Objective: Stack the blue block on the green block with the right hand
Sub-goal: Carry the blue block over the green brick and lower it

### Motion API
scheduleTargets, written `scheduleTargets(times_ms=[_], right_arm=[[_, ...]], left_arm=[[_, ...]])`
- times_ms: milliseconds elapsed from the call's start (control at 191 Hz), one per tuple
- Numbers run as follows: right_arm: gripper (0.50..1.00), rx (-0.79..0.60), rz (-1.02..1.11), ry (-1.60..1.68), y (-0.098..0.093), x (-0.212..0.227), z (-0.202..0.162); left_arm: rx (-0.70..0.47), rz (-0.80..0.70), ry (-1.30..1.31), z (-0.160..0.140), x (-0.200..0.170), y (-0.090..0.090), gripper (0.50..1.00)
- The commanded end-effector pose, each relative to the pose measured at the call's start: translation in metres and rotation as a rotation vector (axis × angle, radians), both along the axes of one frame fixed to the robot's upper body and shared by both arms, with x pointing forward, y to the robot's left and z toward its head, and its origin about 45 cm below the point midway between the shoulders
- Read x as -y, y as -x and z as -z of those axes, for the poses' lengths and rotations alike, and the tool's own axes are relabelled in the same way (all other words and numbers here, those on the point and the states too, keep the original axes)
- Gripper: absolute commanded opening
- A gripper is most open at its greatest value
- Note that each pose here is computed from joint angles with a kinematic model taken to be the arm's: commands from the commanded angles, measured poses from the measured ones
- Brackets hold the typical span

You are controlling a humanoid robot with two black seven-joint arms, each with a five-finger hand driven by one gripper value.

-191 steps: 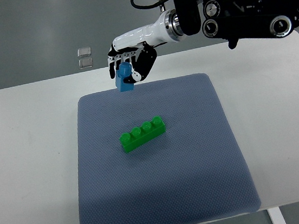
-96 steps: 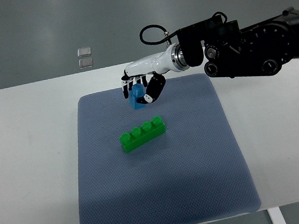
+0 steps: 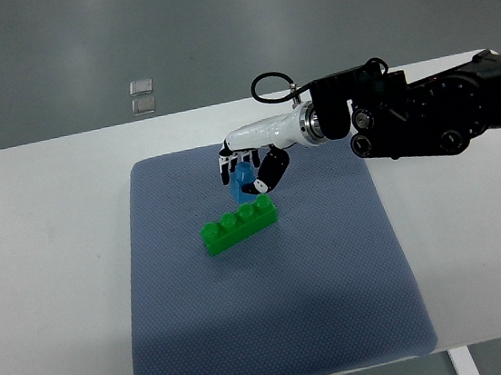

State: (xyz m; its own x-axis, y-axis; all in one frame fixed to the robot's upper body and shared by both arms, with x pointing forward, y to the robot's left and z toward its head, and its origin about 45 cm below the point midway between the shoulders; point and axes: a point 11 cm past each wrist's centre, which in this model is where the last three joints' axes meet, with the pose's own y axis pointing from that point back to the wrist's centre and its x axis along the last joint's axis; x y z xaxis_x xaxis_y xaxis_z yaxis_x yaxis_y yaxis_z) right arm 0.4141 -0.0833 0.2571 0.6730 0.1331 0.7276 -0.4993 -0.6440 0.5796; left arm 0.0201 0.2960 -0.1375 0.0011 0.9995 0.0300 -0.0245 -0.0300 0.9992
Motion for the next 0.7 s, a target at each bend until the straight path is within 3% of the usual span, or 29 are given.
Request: scheduleTargets(times_ms=[0, 696], right_arm=[[0.586, -0.006, -0.001, -0.017, 0.003, -0.003, 0.005], [0.594, -0.011, -0.024, -0.040, 0.010, -0.004, 0.020]], left_arm=[[0.000, 0.000, 0.000, 0.000, 0.000, 0.000, 1.000], [0.000, -0.001, -0.003, 0.000, -0.001, 0.000, 1.000]])
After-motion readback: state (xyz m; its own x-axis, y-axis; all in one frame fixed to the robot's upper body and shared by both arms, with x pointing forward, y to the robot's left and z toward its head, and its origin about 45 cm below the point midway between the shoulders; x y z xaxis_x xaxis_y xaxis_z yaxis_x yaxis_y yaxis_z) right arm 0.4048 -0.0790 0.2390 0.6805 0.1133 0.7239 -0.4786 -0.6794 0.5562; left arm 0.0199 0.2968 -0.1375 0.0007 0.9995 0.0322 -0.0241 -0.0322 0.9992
